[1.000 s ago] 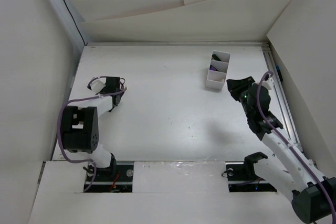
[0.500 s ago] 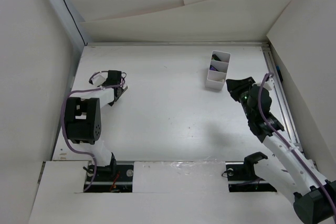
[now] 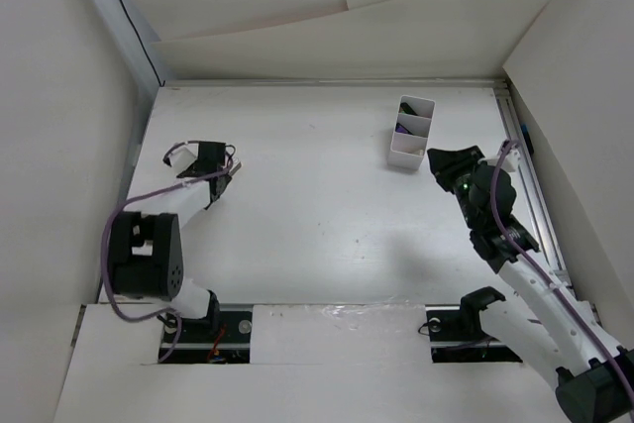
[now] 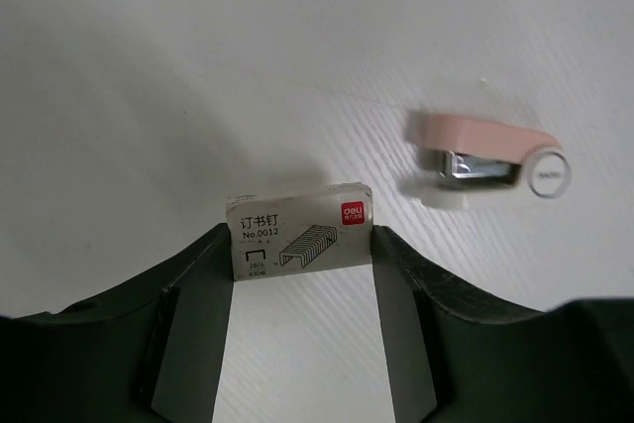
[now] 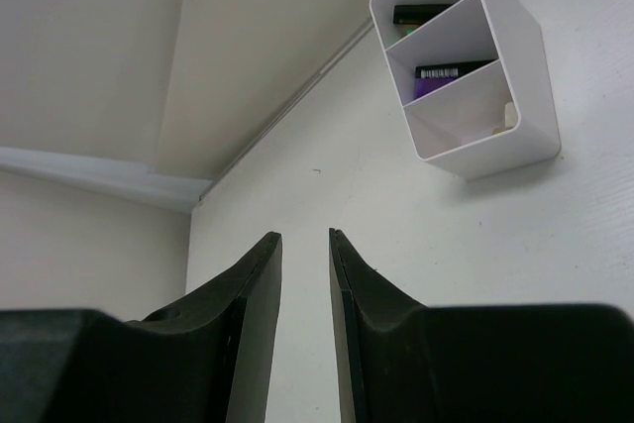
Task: Sort the stationery into containers
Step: Pick up the stationery from the center of the board, then place the stationery in the storage box.
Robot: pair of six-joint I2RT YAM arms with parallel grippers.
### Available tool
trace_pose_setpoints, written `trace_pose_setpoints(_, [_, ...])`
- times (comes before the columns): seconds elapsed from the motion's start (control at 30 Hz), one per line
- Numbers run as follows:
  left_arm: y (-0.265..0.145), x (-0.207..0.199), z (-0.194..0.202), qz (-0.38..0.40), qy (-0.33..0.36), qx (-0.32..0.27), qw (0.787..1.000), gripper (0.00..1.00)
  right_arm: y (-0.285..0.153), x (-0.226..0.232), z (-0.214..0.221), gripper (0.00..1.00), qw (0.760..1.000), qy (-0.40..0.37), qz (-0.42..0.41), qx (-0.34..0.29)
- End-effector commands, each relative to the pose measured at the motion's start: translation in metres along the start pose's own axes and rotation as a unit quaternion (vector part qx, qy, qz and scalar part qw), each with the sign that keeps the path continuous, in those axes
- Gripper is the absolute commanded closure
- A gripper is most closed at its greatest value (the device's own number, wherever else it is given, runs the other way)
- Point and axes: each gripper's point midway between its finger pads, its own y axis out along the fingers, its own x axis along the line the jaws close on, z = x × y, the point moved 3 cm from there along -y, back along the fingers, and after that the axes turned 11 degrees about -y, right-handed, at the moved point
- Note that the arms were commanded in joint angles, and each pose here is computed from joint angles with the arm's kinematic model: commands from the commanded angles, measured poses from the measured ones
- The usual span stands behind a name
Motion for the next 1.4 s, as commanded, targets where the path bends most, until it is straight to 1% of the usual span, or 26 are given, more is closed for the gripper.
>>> trace_pose_setpoints(0.0, [-0.044, -0.018, -0.022, 0.071, 0.005, -0.031, 0.997, 0.80, -0.003, 0.018, -0.020, 0.68, 0.999, 0.003, -0.020, -0.026])
trace_pose_setpoints(0.03, [-0.065, -0.031, -0.026, 0.113, 0.013, -0.039, 0.993, 0.79, -0.003, 0.018, -0.020, 0.68, 0.999, 0.003, -0.020, -0.026])
trace_pose_setpoints(0.13, [-0.094, -0.052, -0.027, 0.177, 0.020, -0.041, 0.983, 0.75, -0.001, 0.017, -0.018, 0.68, 1.000, 0.002, -0.017, -0.023])
trace_pose_setpoints(0.23, [-0.130, -0.088, -0.004, 0.267, 0.039, -0.006, 0.963, 0.74, 0.000, 0.016, -0.019, 0.68, 1.000, 0.002, -0.013, -0.027])
trace_pose_setpoints(0.27, [-0.135, -0.098, 0.009, 0.282, 0.055, 0.009, 0.958, 0.74, 0.000, 0.016, -0.019, 0.68, 1.000, 0.002, -0.013, -0.027])
trace_pose_setpoints(0.3, [-0.158, -0.118, 0.030, 0.325, 0.074, 0.036, 0.942, 0.74, 0.000, 0.015, -0.020, 0.68, 0.999, 0.002, -0.009, -0.031])
trace_pose_setpoints(0.37, [-0.179, -0.143, 0.058, 0.362, 0.095, 0.065, 0.925, 0.74, -0.004, 0.013, -0.023, 0.68, 0.999, 0.004, -0.009, -0.039])
trace_pose_setpoints(0.4, [-0.187, -0.153, 0.096, 0.377, 0.133, 0.100, 0.911, 0.74, -0.004, 0.012, -0.024, 0.68, 0.999, 0.005, -0.005, -0.043])
trace_pose_setpoints(0.47, [-0.220, -0.188, 0.117, 0.422, 0.149, 0.112, 0.887, 0.74, -0.005, 0.009, -0.023, 0.68, 0.999, 0.005, -0.001, -0.045])
trace_pose_setpoints(0.5, [-0.227, -0.192, 0.158, 0.426, 0.187, 0.137, 0.874, 0.74, -0.004, 0.008, -0.024, 0.68, 0.999, 0.005, 0.003, -0.049])
trace_pose_setpoints(0.53, [-0.256, -0.219, 0.161, 0.460, 0.182, 0.135, 0.859, 0.74, -0.003, 0.004, -0.027, 0.68, 0.998, 0.005, 0.010, -0.055])
trace_pose_setpoints(0.57, [-0.267, -0.227, 0.174, 0.470, 0.195, 0.137, 0.850, 0.74, -0.003, 0.004, -0.027, 0.68, 0.998, 0.005, 0.010, -0.056])
trace_pose_setpoints(0.6, [-0.276, -0.236, 0.185, 0.481, 0.216, 0.134, 0.839, 0.74, -0.003, 0.004, -0.027, 0.68, 0.998, 0.005, 0.010, -0.056])
trace_pose_setpoints(0.63, [-0.272, -0.241, 0.216, 0.475, 0.242, 0.143, 0.834, 0.74, -0.003, 0.004, -0.027, 0.68, 0.998, 0.005, 0.010, -0.056])
trace_pose_setpoints(0.67, [-0.296, -0.268, 0.210, 0.504, 0.228, 0.142, 0.821, 0.74, -0.003, 0.004, -0.027, 0.68, 0.998, 0.005, 0.010, -0.056])
trace_pose_setpoints(0.7, [-0.303, -0.274, 0.221, 0.512, 0.233, 0.151, 0.813, 0.74, -0.005, 0.000, -0.027, 0.68, 0.998, 0.005, 0.017, -0.058])
trace_pose_setpoints(0.73, [-0.291, -0.280, 0.240, 0.507, 0.248, 0.158, 0.811, 0.74, -0.005, 0.000, -0.027, 0.68, 0.998, 0.009, 0.017, -0.058])
trace_pose_setpoints(0.77, [-0.304, -0.295, 0.240, 0.526, 0.239, 0.163, 0.800, 0.74, -0.008, 0.000, -0.032, 0.68, 0.997, 0.012, 0.020, -0.070])
trace_pose_setpoints(0.83, [-0.303, -0.304, 0.252, 0.529, 0.243, 0.172, 0.795, 0.74, -0.009, -0.003, -0.032, 0.68, 0.997, 0.012, 0.023, -0.074])
trace_pose_setpoints(0.87, [-0.292, -0.307, 0.269, 0.525, 0.252, 0.182, 0.792, 0.74, -0.011, -0.002, -0.034, 0.68, 0.997, 0.014, 0.020, -0.077])
trace_pose_setpoints(0.9, [-0.300, -0.319, 0.267, 0.535, 0.249, 0.176, 0.788, 0.74, -0.010, -0.004, -0.031, 0.68, 0.997, 0.017, 0.023, -0.074])
trace_pose_setpoints(0.97, [-0.285, -0.322, 0.286, 0.526, 0.259, 0.184, 0.789, 0.73, -0.010, -0.004, -0.031, 0.68, 0.997, 0.017, 0.023, -0.074])
trace_pose_setpoints(1.07, [-0.286, -0.334, 0.290, 0.534, 0.257, 0.179, 0.785, 0.73, -0.012, -0.003, -0.033, 0.68, 0.997, 0.019, 0.020, -0.077])
trace_pose_setpoints(1.2, [-0.273, -0.333, 0.304, 0.531, 0.267, 0.196, 0.780, 0.73, -0.012, -0.006, -0.032, 0.68, 0.996, 0.017, 0.027, -0.078])
trace_pose_setpoints(1.3, [-0.276, -0.335, 0.304, 0.536, 0.265, 0.198, 0.776, 0.66, -0.014, -0.005, -0.034, 0.68, 0.996, 0.019, 0.024, -0.081])
trace_pose_setpoints(1.37, [-0.273, -0.335, 0.307, 0.536, 0.265, 0.198, 0.776, 0.55, -0.014, -0.005, -0.034, 0.68, 0.996, 0.019, 0.024, -0.081])
